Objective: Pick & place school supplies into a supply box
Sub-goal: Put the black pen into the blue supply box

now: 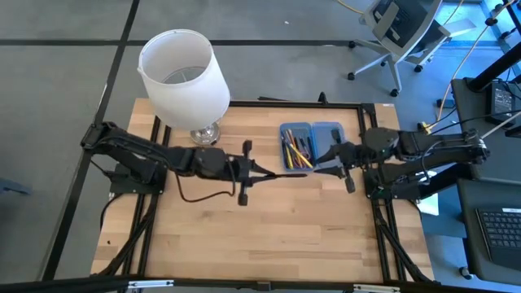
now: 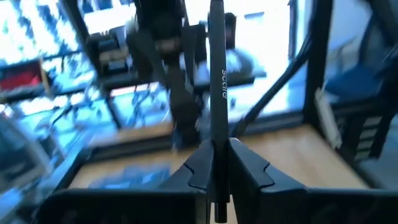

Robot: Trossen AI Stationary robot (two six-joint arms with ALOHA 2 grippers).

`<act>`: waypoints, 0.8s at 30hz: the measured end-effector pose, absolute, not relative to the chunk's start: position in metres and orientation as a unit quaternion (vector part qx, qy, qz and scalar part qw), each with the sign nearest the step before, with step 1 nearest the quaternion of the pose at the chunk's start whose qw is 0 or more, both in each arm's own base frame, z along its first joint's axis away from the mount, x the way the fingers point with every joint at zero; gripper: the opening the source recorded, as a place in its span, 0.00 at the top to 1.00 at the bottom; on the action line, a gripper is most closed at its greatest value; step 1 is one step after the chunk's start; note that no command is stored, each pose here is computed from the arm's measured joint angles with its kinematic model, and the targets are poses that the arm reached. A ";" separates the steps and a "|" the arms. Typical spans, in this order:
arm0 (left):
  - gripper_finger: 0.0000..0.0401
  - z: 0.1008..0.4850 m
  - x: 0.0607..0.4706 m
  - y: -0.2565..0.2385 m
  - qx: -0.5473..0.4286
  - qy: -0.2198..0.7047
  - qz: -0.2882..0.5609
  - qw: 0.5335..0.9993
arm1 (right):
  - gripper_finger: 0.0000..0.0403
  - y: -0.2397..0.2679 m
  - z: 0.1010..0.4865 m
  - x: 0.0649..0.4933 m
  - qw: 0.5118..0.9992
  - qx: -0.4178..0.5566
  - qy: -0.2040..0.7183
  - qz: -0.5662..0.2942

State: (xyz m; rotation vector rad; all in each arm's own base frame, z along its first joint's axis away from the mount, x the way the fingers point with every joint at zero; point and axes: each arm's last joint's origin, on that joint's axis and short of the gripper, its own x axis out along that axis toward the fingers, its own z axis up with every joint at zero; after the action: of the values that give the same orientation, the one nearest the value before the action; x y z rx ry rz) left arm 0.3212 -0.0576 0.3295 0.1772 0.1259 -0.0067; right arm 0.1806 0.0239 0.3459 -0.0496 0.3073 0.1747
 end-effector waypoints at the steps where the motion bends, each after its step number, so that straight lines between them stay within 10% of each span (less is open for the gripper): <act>1: 0.94 0.332 0.322 -0.056 0.085 0.048 -0.010 0.995 | 0.71 0.025 0.347 0.184 0.985 -0.028 0.143 0.090; 24: 0.94 0.345 0.327 -0.044 0.068 -0.029 -0.026 0.997 | 0.71 0.037 0.360 0.240 0.993 -0.041 -0.031 0.110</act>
State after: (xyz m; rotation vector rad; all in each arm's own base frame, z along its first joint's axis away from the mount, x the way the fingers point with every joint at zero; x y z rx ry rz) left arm 0.3266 -0.0439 0.3451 0.1357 -0.0583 -0.0521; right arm 0.2398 0.0368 0.3595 -0.0823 -0.0626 0.2198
